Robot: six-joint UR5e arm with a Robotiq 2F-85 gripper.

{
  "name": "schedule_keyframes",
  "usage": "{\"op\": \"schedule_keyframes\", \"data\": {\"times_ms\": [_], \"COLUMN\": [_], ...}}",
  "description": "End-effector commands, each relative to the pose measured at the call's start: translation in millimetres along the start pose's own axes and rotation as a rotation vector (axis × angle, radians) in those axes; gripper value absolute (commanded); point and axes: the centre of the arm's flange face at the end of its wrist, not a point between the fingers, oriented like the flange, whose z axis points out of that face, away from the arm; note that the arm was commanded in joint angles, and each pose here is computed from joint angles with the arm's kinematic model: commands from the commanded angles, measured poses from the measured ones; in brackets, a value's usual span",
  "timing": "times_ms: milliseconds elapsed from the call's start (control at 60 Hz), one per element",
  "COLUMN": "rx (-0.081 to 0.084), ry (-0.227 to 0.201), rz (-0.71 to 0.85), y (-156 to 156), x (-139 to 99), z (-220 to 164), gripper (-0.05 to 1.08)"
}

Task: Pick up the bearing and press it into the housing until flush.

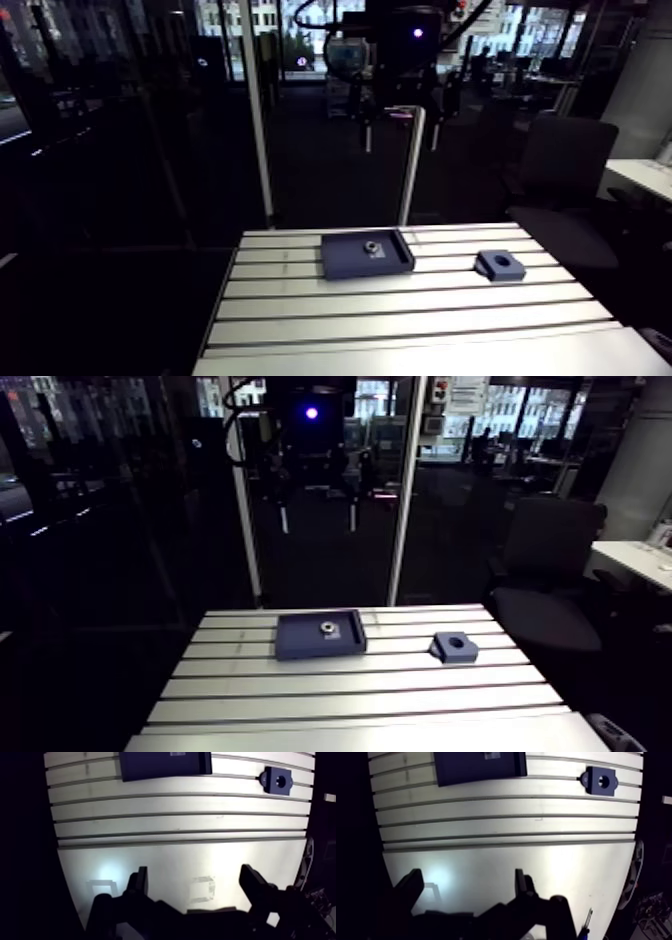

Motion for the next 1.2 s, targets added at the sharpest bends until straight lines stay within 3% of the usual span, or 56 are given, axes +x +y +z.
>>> {"op": "schedule_keyframes", "data": {"times_ms": [17, 133, 633, 1200], "rx": [-0.005, -0.005, -0.013, -0.007], "ry": [-0.016, -0.012, 0.080, 0.079], "rz": [0.005, 0.001, -0.062, -0.073], "y": [3.6, 5.1, 9.1, 2.5], "x": [6.2, 20.3, 109.4, 146.4], "z": [11.0, 20.7, 109.1, 183.0], "gripper": [0.00, 0.00, 0.01, 0.01]}}
